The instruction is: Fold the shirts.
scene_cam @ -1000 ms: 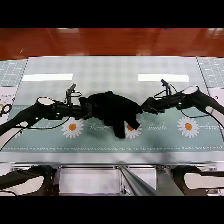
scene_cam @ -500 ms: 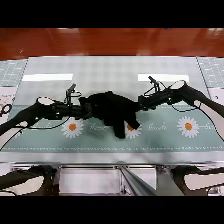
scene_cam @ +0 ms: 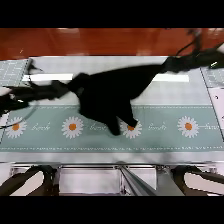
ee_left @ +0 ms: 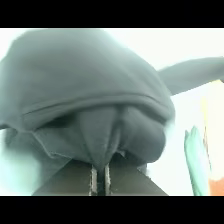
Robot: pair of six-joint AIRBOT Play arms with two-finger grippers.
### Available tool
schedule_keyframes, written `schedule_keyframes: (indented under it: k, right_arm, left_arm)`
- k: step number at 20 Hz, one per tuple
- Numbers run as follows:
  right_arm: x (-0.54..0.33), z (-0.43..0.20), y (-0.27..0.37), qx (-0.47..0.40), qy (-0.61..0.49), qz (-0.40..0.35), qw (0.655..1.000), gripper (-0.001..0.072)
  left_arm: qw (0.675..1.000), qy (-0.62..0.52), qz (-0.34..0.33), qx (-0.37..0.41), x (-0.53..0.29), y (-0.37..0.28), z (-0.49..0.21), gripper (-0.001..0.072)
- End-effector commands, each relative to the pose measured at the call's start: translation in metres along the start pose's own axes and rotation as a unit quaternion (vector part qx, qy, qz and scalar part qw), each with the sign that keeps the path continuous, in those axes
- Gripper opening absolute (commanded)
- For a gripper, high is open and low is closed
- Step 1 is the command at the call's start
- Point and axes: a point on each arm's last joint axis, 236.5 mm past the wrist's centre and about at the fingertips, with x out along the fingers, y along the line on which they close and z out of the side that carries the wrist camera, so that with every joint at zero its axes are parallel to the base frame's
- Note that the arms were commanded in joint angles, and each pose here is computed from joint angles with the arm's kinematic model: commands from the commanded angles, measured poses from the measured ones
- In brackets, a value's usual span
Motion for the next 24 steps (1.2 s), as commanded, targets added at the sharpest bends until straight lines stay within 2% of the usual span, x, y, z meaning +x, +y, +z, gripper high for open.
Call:
schedule_keyframes:
  k: [1,6,8,10,12,17,21,24]
  right_arm:
    - [-0.112,0.062,0.056,-0.077,-0.138,-0.035,0.987,0.0027]
    - [-0.265,0.071,0.153,-0.198,-0.306,-0.107,0.925,0.0027]
    - [-0.316,0.055,0.185,-0.229,-0.359,-0.131,0.895,0.0027]
    - [-0.345,0.032,0.206,-0.245,-0.383,-0.142,0.879,0.0027]
    - [-0.351,0.005,0.210,-0.241,-0.365,-0.153,0.886,0.0027]
    - [-0.310,-0.048,0.179,-0.185,-0.242,-0.156,0.940,0.0027]
    - [-0.255,-0.064,0.145,-0.140,-0.161,-0.131,0.968,0.0027]
    - [-0.195,-0.084,0.095,-0.079,-0.087,-0.123,0.985,0.0027]
  left_arm:
    - [0.987,-0.125,-0.011,0.098,-0.079,-0.081,0.067,0.0022]
    - [0.924,-0.250,-0.026,0.288,-0.182,-0.232,0.089,0.0022]
    - [0.902,-0.251,-0.037,0.348,-0.201,-0.279,0.067,0.0023]
    - [0.902,-0.213,-0.049,0.373,-0.202,-0.297,0.034,0.0023]
    - [0.920,-0.142,-0.058,0.361,-0.191,-0.289,0.000,0.0023]
    - [0.958,0.002,-0.063,0.281,-0.159,-0.231,-0.058,0.0023]
    - [0.975,0.140,-0.068,0.156,-0.105,-0.144,-0.124,0.0023]
    - [0.976,0.209,-0.018,0.067,-0.054,-0.058,-0.176,0.0023]
